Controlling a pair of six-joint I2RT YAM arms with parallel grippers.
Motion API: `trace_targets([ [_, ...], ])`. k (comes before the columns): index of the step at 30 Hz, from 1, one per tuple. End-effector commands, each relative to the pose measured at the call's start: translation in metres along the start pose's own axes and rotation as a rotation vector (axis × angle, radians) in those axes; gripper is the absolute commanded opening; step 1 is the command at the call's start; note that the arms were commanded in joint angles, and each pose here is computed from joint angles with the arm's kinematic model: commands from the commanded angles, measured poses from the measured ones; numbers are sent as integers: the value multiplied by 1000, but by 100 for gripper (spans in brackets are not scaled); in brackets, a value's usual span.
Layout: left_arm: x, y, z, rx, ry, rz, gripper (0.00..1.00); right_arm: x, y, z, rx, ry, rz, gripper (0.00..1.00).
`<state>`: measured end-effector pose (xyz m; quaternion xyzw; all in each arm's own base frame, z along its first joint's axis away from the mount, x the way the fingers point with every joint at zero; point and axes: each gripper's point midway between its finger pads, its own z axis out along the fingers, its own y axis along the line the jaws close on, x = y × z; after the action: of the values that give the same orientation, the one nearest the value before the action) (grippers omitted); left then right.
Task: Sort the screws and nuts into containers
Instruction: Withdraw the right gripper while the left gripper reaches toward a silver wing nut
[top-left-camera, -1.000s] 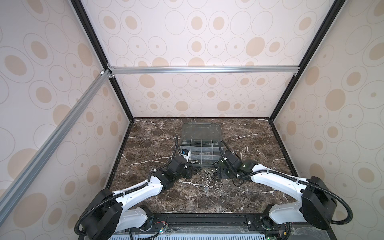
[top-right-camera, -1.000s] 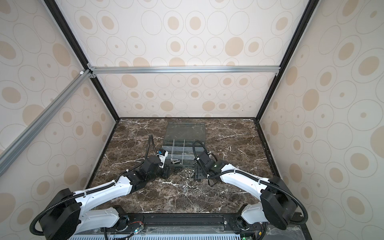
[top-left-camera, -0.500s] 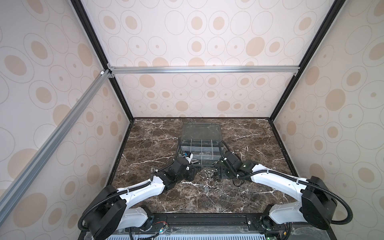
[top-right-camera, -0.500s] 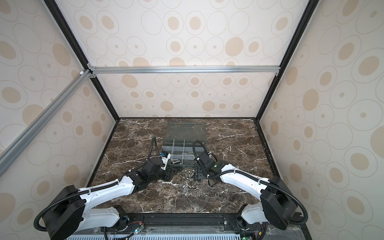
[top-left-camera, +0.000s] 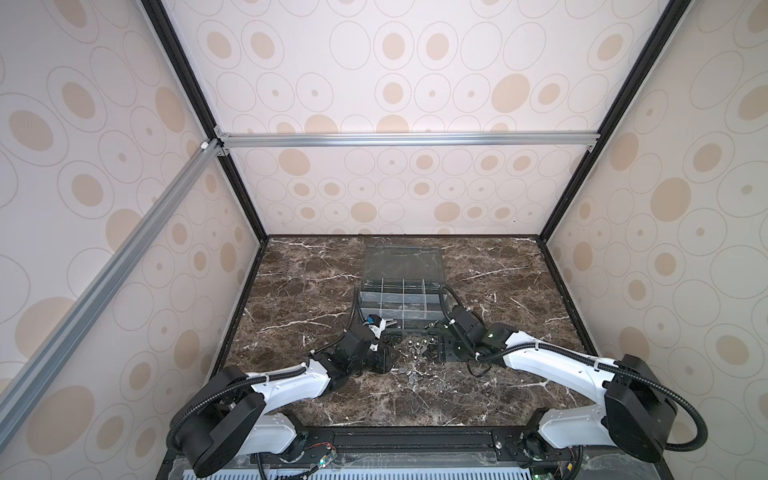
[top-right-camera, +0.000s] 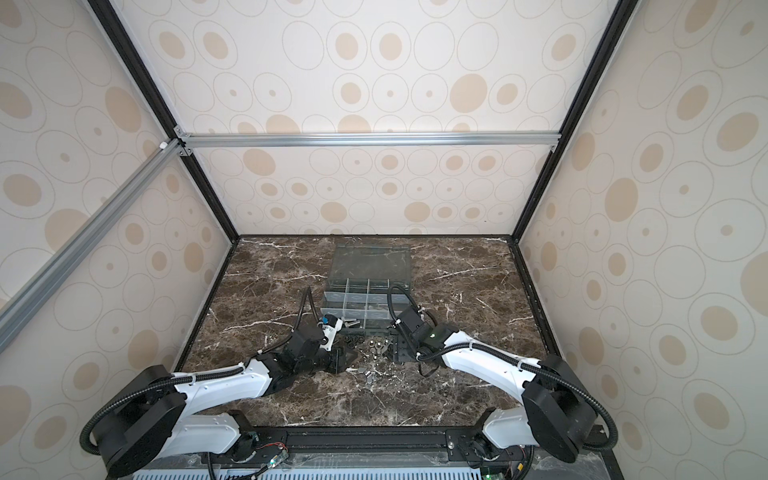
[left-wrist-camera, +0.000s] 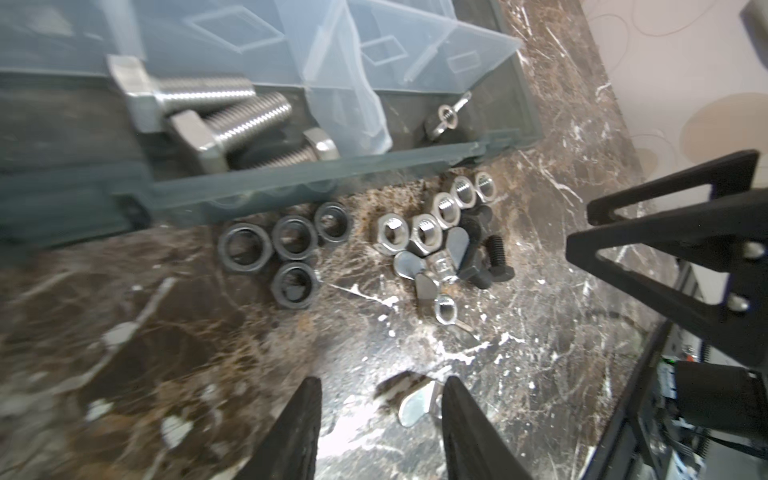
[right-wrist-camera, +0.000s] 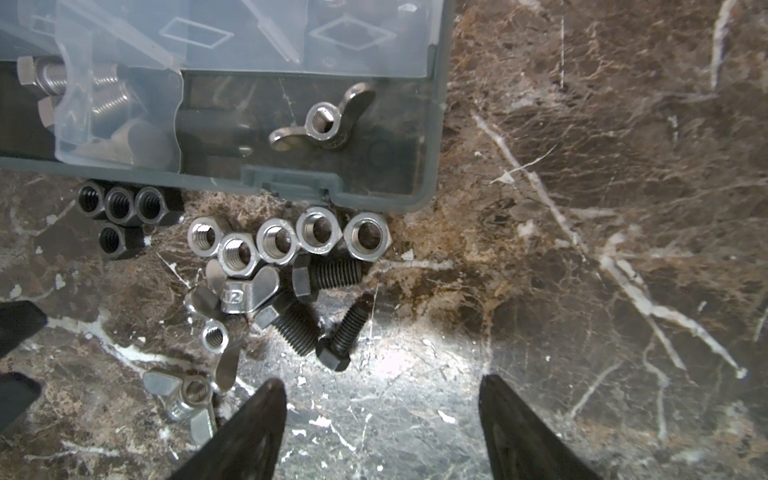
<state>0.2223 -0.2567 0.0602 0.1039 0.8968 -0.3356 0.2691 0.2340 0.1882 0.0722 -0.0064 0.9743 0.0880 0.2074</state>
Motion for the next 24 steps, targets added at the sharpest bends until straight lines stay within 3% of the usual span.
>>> trace_targets([
  [1,0,-18,1,103,-8,-34,47,5,-10,-4,23,-1,22,77],
  [24,50,-11,21,216,121,-150,44,15,-20,0,36,0,56,77],
])
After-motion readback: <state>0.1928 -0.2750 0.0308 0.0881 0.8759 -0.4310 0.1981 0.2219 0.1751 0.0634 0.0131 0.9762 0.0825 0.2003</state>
